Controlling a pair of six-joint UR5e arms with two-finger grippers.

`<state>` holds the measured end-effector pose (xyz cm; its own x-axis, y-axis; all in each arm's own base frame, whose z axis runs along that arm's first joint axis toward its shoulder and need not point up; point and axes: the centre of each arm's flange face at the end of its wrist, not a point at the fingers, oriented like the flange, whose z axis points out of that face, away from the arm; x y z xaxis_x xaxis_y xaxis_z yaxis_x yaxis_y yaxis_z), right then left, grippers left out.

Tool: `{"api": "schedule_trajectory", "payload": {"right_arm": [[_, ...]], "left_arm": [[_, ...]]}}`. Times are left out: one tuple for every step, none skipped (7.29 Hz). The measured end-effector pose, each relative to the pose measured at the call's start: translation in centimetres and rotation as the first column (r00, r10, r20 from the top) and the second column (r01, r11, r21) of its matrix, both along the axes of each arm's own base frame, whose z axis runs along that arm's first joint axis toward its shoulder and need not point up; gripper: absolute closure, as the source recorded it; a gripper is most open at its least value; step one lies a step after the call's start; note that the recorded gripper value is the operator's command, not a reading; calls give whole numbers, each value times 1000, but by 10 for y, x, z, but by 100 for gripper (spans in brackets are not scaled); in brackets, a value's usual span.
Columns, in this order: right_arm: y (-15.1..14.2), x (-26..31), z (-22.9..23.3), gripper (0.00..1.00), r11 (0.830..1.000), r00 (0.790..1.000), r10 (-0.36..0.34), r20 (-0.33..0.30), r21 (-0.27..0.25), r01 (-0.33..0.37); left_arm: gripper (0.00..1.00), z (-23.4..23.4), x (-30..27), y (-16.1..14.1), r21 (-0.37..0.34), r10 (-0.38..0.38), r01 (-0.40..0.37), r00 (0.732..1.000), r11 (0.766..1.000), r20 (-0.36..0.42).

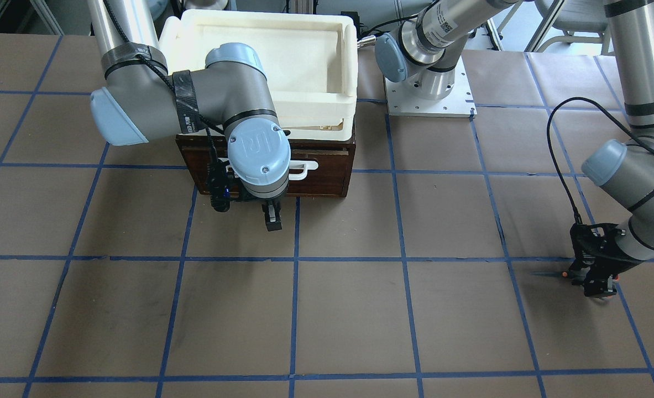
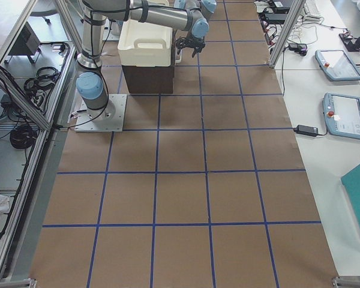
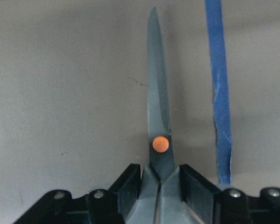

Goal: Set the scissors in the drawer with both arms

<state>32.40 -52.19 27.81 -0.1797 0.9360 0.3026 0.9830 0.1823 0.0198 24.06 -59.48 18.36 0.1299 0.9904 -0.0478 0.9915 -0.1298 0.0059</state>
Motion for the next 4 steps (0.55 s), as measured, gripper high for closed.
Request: {"api": "schedule_trajectory", "payload": {"right_arm": [[-5,0,3,0,999,999,33,12,-34,-33],[-8,1,5,0,997,999,48,20,-62,-47],[-11,2,8,0,995,998,53,27,-86,-51],[-14,2,10,0,993,998,55,31,-104,-51]], "left_arm": [[100,8,-2,-1,-11,-3,3,1000,1000,8],[100,21,-5,-2,-25,-6,6,1000,1000,19],[100,38,-11,-3,-39,-12,13,999,999,30],[100,56,-21,-3,-47,-21,23,999,999,36]]}}
